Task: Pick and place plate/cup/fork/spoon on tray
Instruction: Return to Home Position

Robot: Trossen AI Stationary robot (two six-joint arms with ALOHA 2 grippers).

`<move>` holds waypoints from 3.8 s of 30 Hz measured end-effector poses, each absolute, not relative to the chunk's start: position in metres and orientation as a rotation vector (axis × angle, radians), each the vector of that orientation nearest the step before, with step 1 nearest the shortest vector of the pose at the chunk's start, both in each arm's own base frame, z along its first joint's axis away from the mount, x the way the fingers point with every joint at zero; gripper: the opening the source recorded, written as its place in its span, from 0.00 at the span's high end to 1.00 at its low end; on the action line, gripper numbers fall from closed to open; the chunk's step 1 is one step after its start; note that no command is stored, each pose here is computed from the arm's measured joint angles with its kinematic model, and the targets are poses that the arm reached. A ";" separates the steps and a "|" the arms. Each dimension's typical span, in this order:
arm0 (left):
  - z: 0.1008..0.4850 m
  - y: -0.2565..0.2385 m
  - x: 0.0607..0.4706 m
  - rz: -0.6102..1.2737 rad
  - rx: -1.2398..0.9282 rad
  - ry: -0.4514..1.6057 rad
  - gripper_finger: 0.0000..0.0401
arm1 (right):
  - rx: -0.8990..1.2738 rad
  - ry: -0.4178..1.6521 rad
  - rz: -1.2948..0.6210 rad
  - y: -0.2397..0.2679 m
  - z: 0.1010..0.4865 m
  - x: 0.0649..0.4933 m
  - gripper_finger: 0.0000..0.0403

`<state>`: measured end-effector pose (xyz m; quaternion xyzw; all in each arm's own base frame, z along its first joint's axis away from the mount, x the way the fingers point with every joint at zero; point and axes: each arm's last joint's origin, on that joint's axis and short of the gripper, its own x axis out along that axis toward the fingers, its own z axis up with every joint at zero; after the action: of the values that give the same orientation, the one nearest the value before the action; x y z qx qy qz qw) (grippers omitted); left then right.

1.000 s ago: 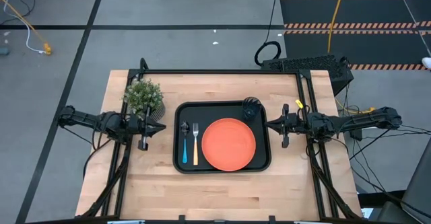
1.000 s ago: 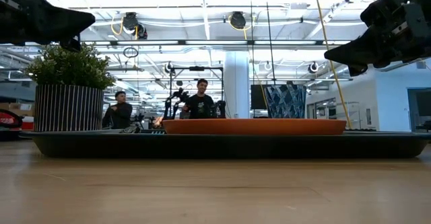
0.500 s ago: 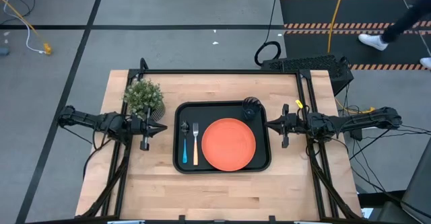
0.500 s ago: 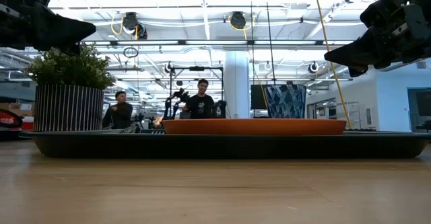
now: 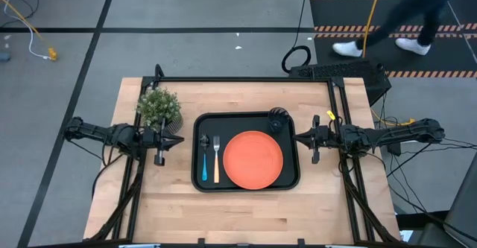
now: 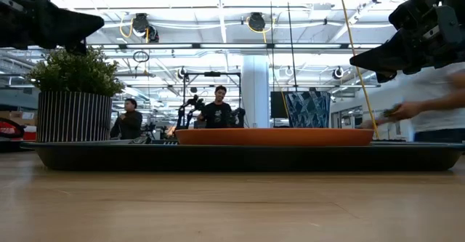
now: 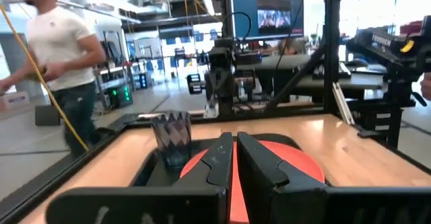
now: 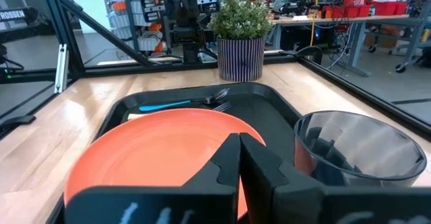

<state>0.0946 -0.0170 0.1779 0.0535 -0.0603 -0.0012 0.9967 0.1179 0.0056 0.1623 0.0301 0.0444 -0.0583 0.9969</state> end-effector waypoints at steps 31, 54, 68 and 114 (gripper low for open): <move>0.173 -0.014 0.096 0.017 0.003 -0.073 0.94 | 0.062 0.059 -0.112 0.006 0.165 0.118 1.00; 0.172 -0.014 0.096 -0.056 -0.012 -0.058 0.94 | 0.126 0.066 -0.022 0.008 0.165 0.118 1.00; 0.169 -0.010 0.097 -0.085 -0.012 -0.030 0.94 | 0.088 0.077 -0.036 0.003 0.164 0.119 1.00; 0.168 -0.008 0.097 -0.060 -0.007 -0.014 0.94 | 0.083 0.009 -0.042 0.002 0.170 0.115 1.00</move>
<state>0.0971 -0.0080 0.1678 -0.0036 -0.0072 -0.0300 0.9995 0.1149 0.0017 0.1703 0.0415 0.0045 -0.0210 0.9989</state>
